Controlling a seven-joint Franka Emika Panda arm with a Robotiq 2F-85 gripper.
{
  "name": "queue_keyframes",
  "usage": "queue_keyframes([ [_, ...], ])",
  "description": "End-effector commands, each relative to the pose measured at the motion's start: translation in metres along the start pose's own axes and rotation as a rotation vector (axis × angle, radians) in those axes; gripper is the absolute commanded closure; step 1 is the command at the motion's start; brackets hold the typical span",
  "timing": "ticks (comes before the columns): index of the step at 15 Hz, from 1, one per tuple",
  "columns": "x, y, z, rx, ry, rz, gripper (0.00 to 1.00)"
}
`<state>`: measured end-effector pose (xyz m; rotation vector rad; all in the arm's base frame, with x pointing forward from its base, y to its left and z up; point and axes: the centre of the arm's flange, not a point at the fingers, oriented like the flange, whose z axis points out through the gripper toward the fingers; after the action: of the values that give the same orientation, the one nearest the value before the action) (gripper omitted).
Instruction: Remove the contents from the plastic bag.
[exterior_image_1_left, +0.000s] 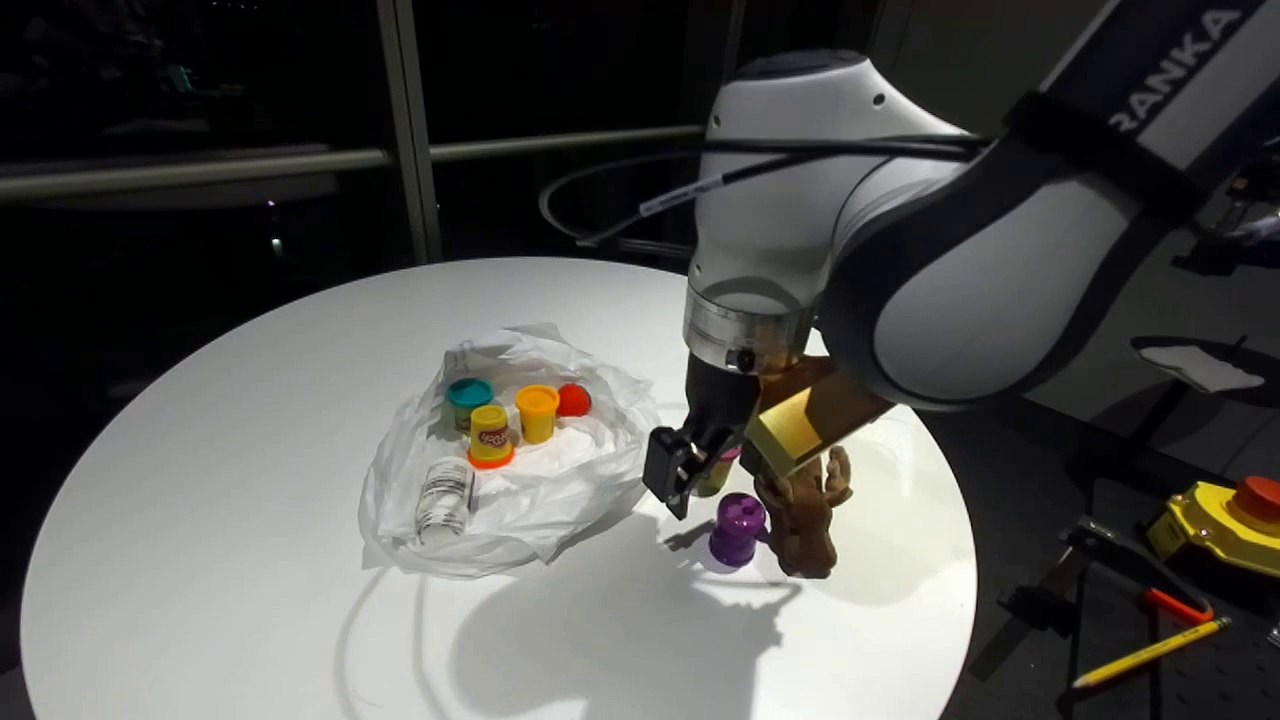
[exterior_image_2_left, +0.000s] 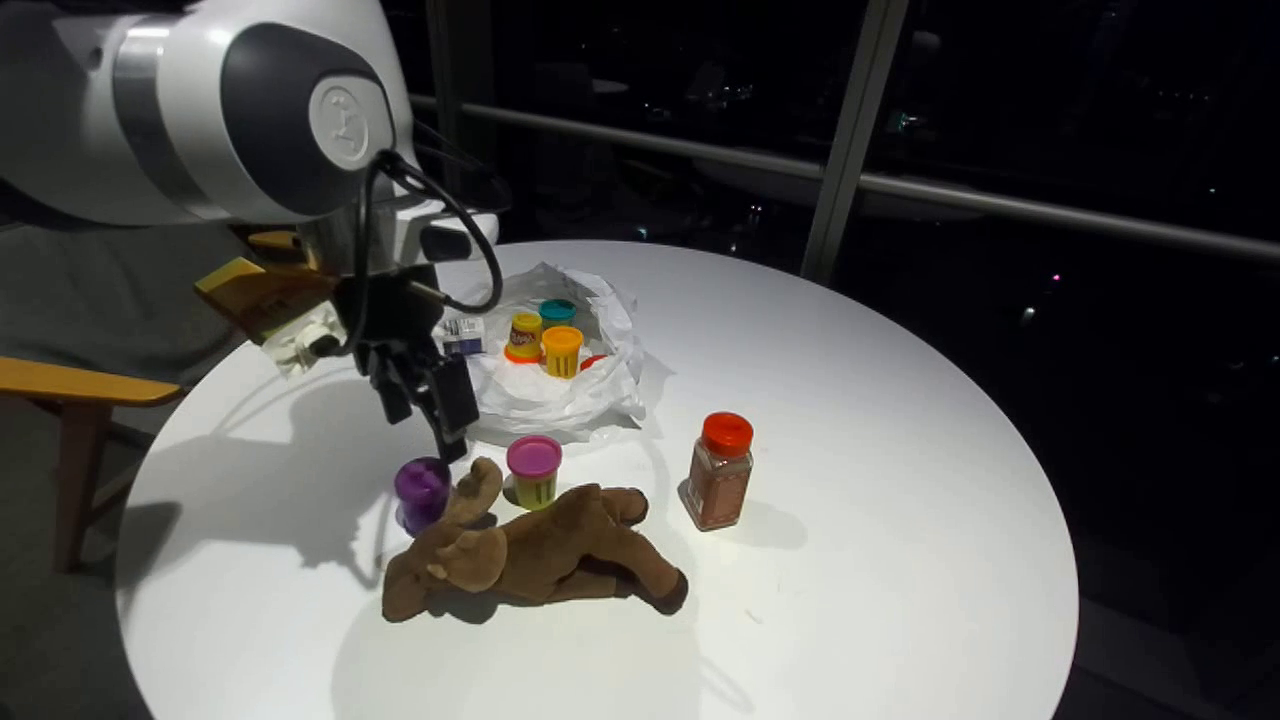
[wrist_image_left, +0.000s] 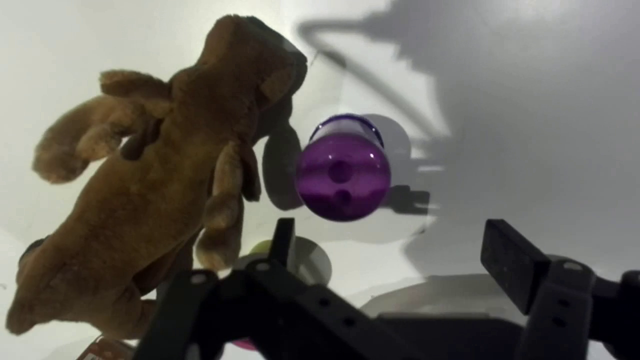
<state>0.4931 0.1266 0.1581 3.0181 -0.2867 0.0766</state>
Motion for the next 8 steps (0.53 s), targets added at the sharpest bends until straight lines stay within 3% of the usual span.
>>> queue_keyframes([
  [1,0.025,-0.030,-0.050,0.015,-0.007,0.009,0.00],
  [5,0.057,-0.066,-0.060,0.007,-0.074,0.034,0.00],
  [8,0.082,-0.084,-0.040,-0.009,-0.105,0.068,0.00],
])
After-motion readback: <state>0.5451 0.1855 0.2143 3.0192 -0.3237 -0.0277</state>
